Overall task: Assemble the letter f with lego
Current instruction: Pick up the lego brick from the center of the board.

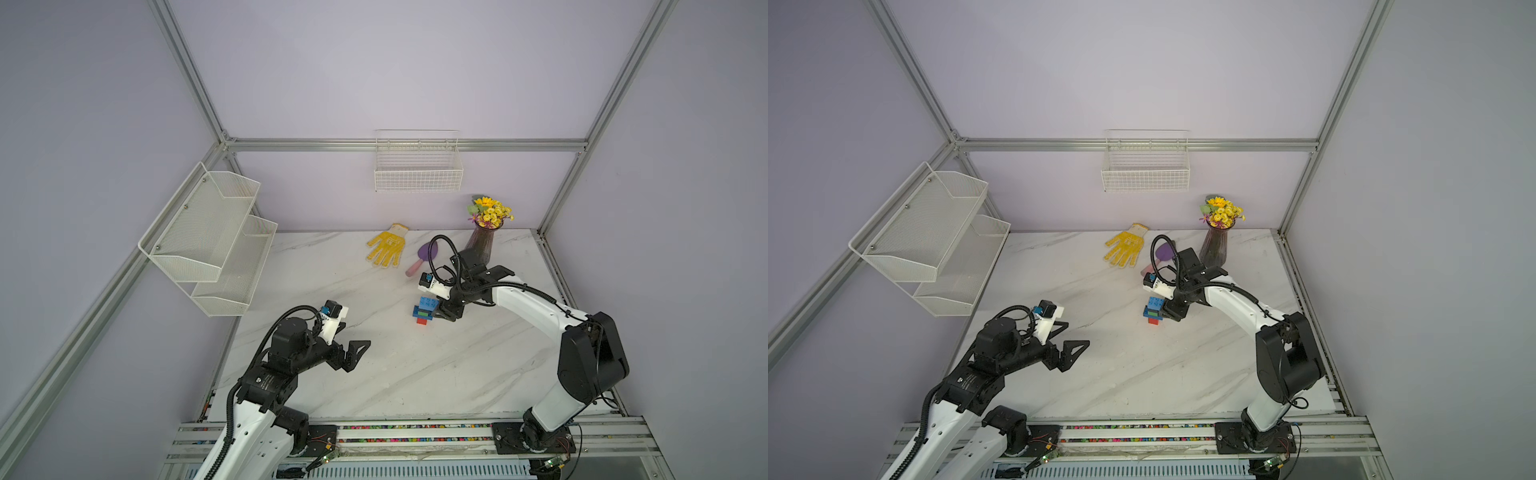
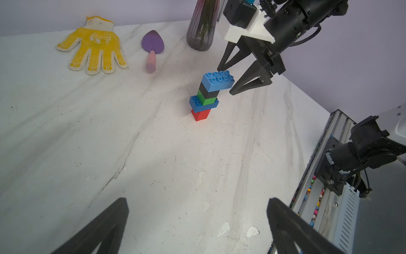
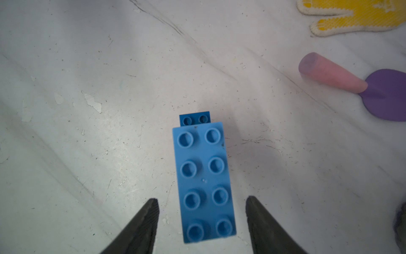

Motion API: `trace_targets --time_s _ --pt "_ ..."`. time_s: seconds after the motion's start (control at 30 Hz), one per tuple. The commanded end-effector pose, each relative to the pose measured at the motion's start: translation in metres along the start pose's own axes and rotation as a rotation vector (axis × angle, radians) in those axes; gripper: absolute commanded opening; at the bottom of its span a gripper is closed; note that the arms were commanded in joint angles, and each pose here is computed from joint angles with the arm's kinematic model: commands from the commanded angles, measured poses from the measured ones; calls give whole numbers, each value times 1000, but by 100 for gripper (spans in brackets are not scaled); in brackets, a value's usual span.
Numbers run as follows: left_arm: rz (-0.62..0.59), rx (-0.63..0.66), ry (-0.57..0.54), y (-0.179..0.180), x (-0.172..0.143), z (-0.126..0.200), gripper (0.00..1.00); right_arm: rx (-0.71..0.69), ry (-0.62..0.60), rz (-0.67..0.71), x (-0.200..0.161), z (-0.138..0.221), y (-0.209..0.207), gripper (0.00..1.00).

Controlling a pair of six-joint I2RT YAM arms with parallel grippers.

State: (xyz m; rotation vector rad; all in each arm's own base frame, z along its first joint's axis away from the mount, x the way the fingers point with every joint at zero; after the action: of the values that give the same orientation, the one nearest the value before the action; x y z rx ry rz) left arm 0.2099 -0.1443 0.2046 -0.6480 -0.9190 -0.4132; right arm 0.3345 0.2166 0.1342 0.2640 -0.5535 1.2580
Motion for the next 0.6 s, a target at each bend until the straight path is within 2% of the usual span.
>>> trace_targets --time_s 0.0,0.13,0.27,0.57 --pt "-131 -66 -137 -12 46 -5 100 -7 -62 34 11 8 1 60" --pt "-152 -81 -146 -7 61 -24 100 2 -66 35 13 7 2 45" --pt "-173 -59 -167 4 74 -41 100 -1 -73 37 16 10 0 37" --pt "-228 -77 -166 19 97 -80 100 -12 -82 41 24 17 -5 29"
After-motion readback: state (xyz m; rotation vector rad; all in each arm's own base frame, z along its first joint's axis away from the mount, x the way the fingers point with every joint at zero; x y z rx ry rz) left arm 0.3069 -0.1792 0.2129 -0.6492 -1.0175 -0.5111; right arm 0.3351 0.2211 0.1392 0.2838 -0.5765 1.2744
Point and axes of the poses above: each gripper's point midway between its finger pads, its own z axis back along the fingers, its own y axis along the line the jaws close on, x = y × z, the point moved 1 cm from there along z, back along the fingers, and after that the axes turned 5 degrees about z, right-handed, at the moved point
